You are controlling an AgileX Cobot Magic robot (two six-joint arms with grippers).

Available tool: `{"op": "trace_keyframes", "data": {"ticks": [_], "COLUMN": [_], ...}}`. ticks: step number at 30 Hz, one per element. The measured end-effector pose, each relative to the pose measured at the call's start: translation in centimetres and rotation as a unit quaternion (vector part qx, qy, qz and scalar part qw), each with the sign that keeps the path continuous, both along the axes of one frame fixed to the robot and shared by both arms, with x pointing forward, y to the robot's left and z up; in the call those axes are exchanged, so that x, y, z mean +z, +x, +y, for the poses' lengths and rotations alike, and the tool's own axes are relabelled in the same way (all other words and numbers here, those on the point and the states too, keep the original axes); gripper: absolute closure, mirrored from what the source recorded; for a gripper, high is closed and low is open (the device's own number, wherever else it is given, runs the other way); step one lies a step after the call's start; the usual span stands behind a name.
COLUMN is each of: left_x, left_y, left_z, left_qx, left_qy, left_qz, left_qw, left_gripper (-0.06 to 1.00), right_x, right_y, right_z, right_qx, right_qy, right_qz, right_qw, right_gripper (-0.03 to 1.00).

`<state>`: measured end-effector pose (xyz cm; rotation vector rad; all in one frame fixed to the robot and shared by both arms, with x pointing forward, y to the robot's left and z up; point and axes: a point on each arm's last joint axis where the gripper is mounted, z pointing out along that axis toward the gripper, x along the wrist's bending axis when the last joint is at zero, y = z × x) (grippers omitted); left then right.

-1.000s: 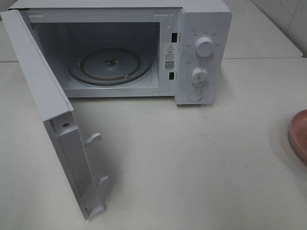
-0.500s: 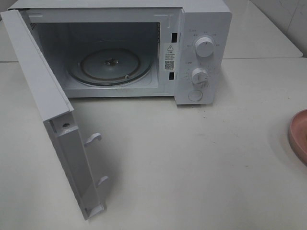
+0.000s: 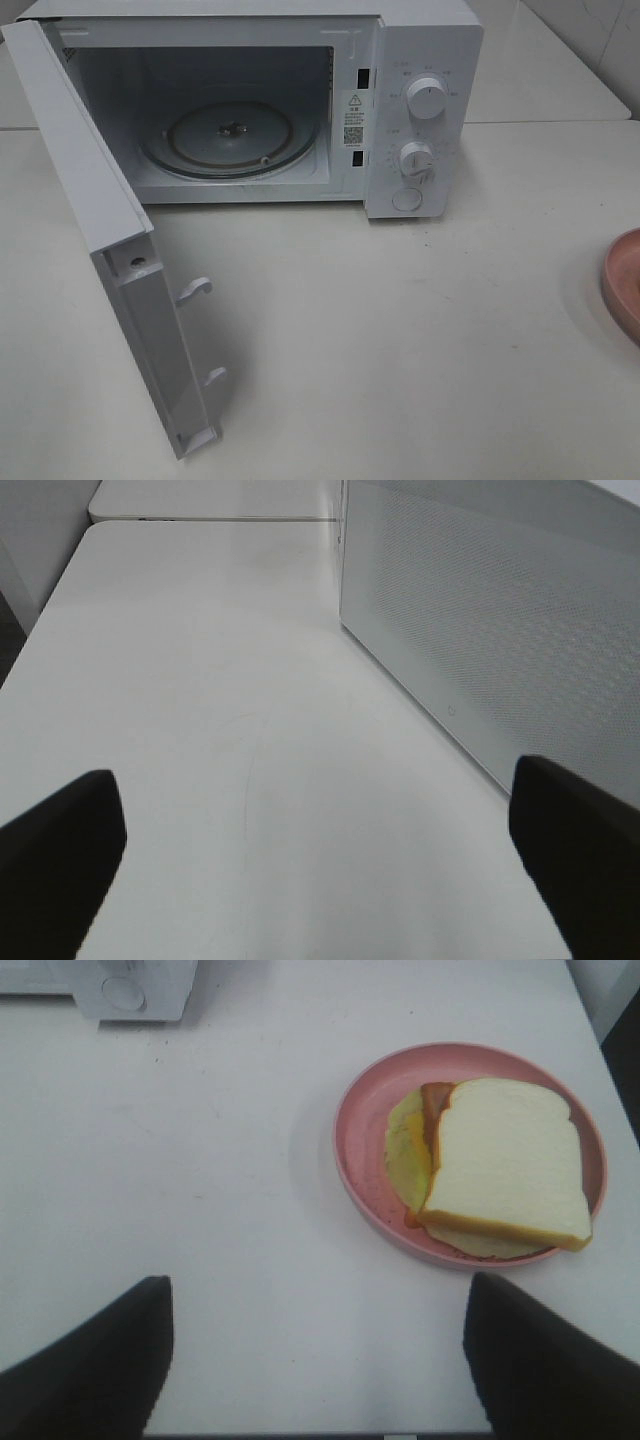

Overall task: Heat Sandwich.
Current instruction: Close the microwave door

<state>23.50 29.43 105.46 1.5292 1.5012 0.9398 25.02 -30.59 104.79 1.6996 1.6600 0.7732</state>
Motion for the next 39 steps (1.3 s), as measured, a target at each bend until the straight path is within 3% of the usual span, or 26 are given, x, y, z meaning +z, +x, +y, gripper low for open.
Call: {"op": "trace_keyframes", "data": {"ticks": [9,39], "left_x": [0.0,0.0], "left_y": [0.0,0.0], "left_z": [0.0,0.0], "left_qx": [0.000,0.000], "left_qy": [0.000,0.000], "left_qz": [0.000,0.000], "left_qw": [1.000,1.000], "left_gripper": [-0.04,-0.04], "right_x": [-0.1,-0.1], "right_y": [-2.1,-2.1], "right_z": [0.0,0.1], "right_qx": [-0.026,-0.014], "right_qy": [0.003,-0.001], "right_qz": [-0.067,-0.066], "right_qw": [0.997,0.998], "right_gripper": [0.20,0.20]}}
